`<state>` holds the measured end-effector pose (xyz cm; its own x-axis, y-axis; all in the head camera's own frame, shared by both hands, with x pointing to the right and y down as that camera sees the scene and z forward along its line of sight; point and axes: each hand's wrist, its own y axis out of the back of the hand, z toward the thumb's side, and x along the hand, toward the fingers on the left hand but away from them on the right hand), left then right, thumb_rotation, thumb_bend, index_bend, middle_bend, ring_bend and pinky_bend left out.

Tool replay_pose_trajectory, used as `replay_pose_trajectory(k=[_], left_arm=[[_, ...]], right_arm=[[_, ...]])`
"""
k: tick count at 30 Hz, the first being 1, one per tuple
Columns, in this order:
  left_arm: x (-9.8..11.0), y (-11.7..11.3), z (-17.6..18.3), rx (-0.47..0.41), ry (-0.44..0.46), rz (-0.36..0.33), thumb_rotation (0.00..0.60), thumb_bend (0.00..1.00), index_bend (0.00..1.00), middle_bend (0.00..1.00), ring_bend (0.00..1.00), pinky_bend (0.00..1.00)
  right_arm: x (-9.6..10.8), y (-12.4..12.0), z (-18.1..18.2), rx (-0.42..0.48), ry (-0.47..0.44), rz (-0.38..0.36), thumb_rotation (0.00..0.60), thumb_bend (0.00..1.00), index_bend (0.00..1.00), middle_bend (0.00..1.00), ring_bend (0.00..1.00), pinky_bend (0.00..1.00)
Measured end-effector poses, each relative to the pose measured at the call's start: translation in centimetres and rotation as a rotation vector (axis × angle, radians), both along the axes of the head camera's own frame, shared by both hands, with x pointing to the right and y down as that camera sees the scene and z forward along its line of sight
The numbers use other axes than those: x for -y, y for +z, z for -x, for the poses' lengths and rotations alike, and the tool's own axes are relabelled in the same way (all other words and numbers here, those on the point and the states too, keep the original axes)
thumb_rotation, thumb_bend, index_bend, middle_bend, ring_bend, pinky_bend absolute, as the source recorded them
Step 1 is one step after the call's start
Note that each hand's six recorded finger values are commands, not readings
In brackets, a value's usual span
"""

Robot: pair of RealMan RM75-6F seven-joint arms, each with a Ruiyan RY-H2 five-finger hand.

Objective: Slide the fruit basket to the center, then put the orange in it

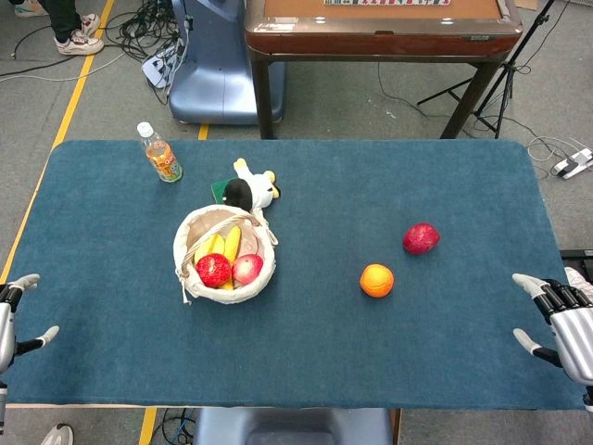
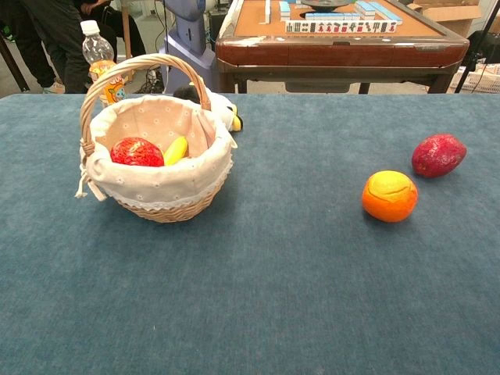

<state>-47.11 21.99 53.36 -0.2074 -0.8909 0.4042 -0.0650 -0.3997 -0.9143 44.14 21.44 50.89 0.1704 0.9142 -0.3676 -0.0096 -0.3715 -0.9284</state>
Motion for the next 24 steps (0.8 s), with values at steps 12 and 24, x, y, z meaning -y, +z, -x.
replay_pose_trajectory(k=[12, 24], left_arm=[[0.2, -0.3, -0.5, -0.029, 0.031, 0.01, 0.6, 0.11, 0.3, 0.3, 0.24, 0.25], [3.3, 0.3, -2.4, -0.167, 0.067, -0.002, 0.6, 0.11, 0.28, 0.3, 0.24, 0.25]], right_arm=[[0.7, -0.6, -0.1, -0.013, 0.01, -0.021, 0.6, 0.17, 0.2, 0.29, 0.26, 0.34], [1.7, -1.8, 0.0, -0.04, 0.01, -0.054, 0.6, 0.17, 0.2, 0.29, 0.26, 0.34]])
